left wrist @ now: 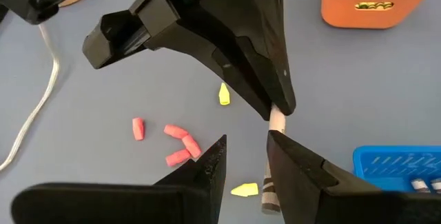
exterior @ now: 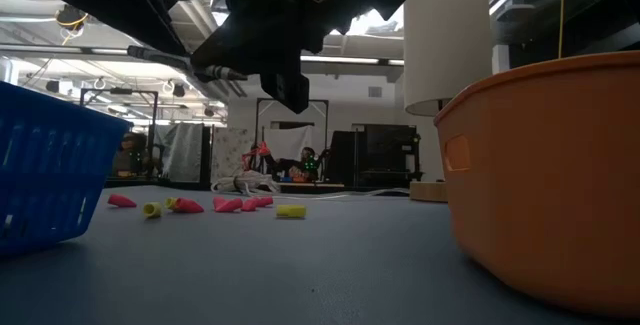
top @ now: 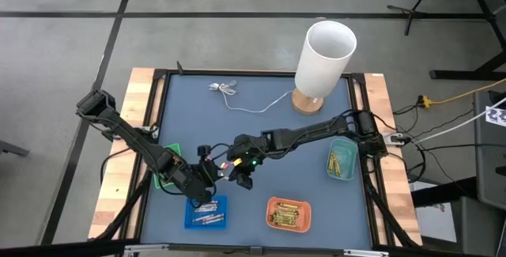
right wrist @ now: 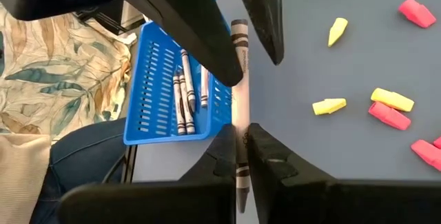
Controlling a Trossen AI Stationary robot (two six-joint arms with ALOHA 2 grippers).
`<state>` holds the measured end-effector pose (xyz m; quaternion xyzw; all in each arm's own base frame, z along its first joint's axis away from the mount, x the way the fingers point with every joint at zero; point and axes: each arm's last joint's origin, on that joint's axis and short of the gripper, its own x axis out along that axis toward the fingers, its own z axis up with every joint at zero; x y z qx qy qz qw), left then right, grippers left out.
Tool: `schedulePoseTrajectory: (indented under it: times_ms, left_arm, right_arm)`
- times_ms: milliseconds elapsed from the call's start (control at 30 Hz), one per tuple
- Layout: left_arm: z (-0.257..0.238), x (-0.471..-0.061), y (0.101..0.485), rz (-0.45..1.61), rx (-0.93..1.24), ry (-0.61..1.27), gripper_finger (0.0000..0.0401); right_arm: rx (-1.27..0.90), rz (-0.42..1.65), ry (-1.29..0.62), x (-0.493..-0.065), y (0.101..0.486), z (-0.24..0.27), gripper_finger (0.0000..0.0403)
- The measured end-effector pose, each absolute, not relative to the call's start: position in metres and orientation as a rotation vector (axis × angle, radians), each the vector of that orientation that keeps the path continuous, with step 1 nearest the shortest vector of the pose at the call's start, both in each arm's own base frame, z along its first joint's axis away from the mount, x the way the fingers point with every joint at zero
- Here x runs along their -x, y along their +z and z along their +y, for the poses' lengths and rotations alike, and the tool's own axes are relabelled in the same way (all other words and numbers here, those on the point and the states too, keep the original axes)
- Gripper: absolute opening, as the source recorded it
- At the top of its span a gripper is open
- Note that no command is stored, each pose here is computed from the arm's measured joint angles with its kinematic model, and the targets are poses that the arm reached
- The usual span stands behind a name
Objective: Sort crayons
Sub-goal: Put the gray crayon into the blue bin
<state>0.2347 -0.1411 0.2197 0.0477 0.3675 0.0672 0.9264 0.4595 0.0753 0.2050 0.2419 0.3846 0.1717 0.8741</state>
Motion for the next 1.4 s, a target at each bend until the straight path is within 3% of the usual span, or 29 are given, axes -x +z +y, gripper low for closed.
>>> schedulePoseTrajectory:
  times_ms: [600, 1400]
  left_arm:
    - [-0.1435, -0.2376, 0.2225, 0.72, -0.063, 0.118, 0.0098]
    - [-0.146, -0.2368, 0.2212, 0.766, -0.032, 0.03, 0.0098]
  right_arm:
    - [-0.489, 0.786, 0.312, -0.4605, 0.2056, 0.074, 0.0013]
    - [-0.522, 0.792, 0.425, -0.4601, 0.2079, 0.0768, 0.0014]
